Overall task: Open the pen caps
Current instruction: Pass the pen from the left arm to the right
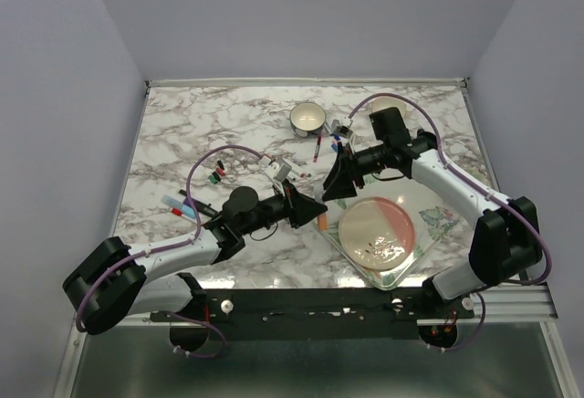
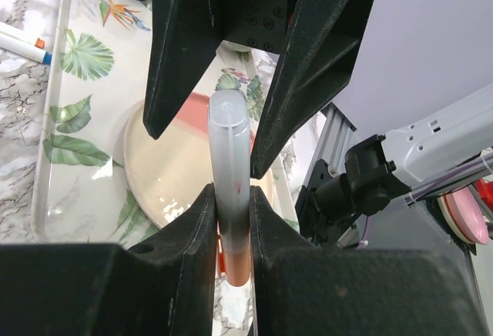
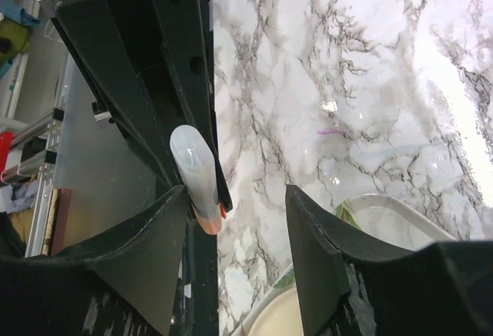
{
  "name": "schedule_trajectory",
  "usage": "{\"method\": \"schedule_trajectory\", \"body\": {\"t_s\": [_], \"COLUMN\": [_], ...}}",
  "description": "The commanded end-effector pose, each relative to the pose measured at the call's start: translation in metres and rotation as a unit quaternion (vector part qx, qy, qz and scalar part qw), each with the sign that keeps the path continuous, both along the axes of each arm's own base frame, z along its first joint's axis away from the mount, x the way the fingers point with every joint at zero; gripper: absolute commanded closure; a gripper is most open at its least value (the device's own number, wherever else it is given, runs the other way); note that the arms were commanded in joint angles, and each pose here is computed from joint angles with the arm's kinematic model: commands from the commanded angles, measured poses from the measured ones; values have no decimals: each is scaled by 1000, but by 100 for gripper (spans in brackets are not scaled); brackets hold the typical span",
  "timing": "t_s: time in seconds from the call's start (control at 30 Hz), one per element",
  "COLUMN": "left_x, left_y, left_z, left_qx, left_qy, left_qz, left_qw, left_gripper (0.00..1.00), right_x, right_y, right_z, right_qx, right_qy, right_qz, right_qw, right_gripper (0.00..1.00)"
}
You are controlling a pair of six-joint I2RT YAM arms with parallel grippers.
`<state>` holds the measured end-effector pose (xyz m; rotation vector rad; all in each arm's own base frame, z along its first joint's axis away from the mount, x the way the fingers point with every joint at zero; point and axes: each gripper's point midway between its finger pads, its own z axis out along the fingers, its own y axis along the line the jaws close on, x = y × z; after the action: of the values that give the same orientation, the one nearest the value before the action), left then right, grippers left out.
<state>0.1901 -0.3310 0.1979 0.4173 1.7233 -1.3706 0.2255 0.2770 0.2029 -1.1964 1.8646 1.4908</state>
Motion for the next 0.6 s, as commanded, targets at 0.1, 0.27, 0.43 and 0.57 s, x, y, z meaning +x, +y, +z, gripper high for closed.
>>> {"method": "schedule_trajectory", "body": {"t_s": [0.1, 0.27, 0.43, 0.57], "left_x": [-5, -7, -12, -11], "left_y": [-4, -5, -12, -21], "left_z": [18, 23, 25, 27], "left_qx": [-23, -27, -31, -32], "left_qy": [-19, -21, -23, -24], "left_qz": [-15, -20, -36, -46], "left_qw": [999, 999, 999, 998], "left_gripper": [100, 100, 100, 100], "right_x": [3, 2, -7, -15], "right_y": [-4, -4, -1, -1], "right_z": [16, 18, 25, 32], "right_qx": [18, 23, 52, 75], "right_qy": [-10, -4, 23, 40], "right_qz": [1, 3, 30, 50], "right_qw": [1000, 1000, 998, 995], "right_gripper": [39, 39, 38, 38]}}
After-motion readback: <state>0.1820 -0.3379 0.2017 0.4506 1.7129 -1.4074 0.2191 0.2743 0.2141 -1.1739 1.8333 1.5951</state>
